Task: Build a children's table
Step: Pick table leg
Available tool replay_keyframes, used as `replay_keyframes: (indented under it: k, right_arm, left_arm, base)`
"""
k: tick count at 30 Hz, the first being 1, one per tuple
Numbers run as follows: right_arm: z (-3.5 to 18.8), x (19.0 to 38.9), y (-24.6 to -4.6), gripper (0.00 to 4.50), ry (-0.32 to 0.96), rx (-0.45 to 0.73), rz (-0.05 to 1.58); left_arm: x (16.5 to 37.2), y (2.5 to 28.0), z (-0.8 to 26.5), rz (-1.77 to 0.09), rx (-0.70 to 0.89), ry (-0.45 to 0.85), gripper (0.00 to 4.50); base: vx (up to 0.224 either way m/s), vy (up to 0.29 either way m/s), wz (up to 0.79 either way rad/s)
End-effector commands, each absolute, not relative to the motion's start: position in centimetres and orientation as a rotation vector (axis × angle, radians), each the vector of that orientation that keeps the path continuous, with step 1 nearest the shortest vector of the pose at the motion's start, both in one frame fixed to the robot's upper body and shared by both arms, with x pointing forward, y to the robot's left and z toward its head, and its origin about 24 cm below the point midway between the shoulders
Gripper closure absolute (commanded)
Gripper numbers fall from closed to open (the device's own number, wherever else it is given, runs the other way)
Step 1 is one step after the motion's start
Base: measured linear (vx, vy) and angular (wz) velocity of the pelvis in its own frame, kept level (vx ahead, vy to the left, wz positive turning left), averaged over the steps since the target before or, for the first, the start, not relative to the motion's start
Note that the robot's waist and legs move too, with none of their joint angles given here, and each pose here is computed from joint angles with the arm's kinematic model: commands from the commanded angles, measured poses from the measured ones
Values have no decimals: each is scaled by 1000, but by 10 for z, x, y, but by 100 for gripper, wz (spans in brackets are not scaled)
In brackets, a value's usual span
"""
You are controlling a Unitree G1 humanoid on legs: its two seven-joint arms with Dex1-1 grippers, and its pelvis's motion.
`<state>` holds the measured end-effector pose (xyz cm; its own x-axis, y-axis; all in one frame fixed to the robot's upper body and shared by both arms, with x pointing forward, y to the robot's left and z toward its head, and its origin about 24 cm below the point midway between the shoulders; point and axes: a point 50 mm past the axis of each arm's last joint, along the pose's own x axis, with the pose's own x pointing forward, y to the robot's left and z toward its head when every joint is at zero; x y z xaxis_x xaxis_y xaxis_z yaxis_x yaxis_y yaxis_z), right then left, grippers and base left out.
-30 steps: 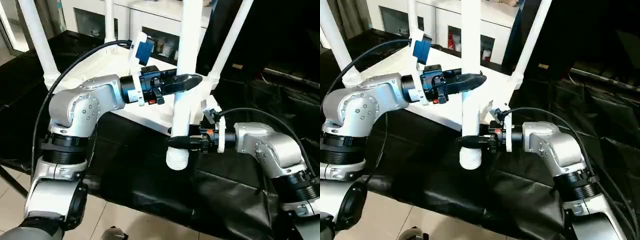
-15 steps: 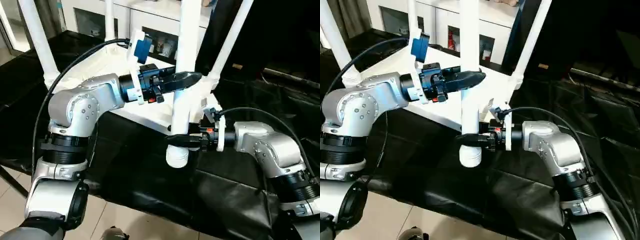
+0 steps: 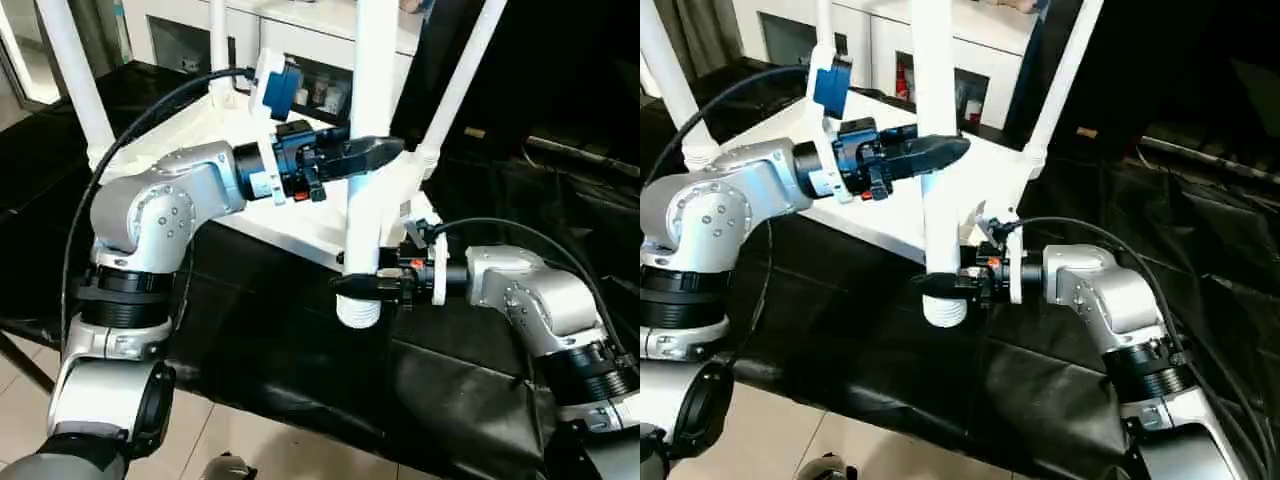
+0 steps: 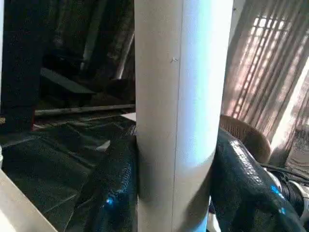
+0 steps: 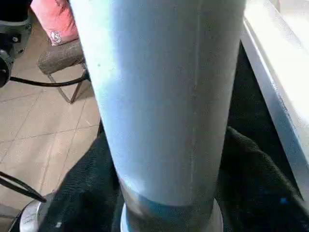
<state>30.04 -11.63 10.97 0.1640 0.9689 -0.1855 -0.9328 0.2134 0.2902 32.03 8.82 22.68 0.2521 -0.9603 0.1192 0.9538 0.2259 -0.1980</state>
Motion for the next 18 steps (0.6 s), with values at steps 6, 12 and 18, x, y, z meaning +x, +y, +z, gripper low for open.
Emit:
replay_keyframes:
  k: [6,12,18]
  right_arm:
    - [113,302,-118,247,333,91,1356]
    - [113,301,-115,184,340,95,1374]
    - [113,300,-115,169,340,68,1385]
  left_arm:
    - [315,79,232,-1374,-225,21,277]
    - [314,76,229,-1386,-217,33,277]
    - [315,76,229,-1386,-215,34,277]
  base:
    - [0,0,0]
    - [0,0,0]
    - [0,0,0]
